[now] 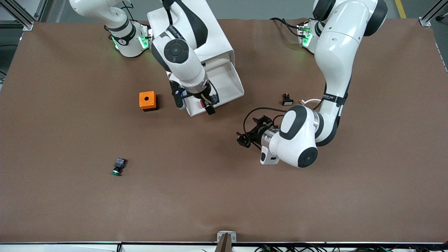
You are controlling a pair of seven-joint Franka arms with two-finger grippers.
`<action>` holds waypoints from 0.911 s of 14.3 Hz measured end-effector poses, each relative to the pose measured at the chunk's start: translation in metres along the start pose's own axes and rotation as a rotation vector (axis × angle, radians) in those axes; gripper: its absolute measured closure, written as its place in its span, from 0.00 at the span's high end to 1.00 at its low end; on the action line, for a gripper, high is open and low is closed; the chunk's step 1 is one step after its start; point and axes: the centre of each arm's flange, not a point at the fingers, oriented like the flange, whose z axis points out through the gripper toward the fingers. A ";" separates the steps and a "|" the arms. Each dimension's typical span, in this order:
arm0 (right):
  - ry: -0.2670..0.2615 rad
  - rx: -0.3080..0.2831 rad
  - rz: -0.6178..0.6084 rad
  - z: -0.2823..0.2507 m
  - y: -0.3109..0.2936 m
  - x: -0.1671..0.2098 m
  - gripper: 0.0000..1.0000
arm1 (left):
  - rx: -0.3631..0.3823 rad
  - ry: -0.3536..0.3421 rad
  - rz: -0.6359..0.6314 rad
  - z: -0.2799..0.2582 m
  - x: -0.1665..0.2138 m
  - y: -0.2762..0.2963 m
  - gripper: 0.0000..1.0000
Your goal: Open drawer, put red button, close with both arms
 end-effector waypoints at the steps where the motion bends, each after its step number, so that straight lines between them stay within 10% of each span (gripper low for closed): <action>1: 0.003 -0.009 -0.047 -0.011 -0.008 0.016 1.00 | -0.014 0.080 0.029 -0.004 -0.007 0.007 1.00; 9: 0.001 -0.030 -0.385 -0.134 -0.046 0.200 1.00 | 0.010 0.433 0.206 0.001 -0.049 0.034 1.00; 13: 0.058 -0.045 -0.519 -0.157 -0.035 0.303 1.00 | 0.060 0.468 0.276 0.032 -0.084 0.044 1.00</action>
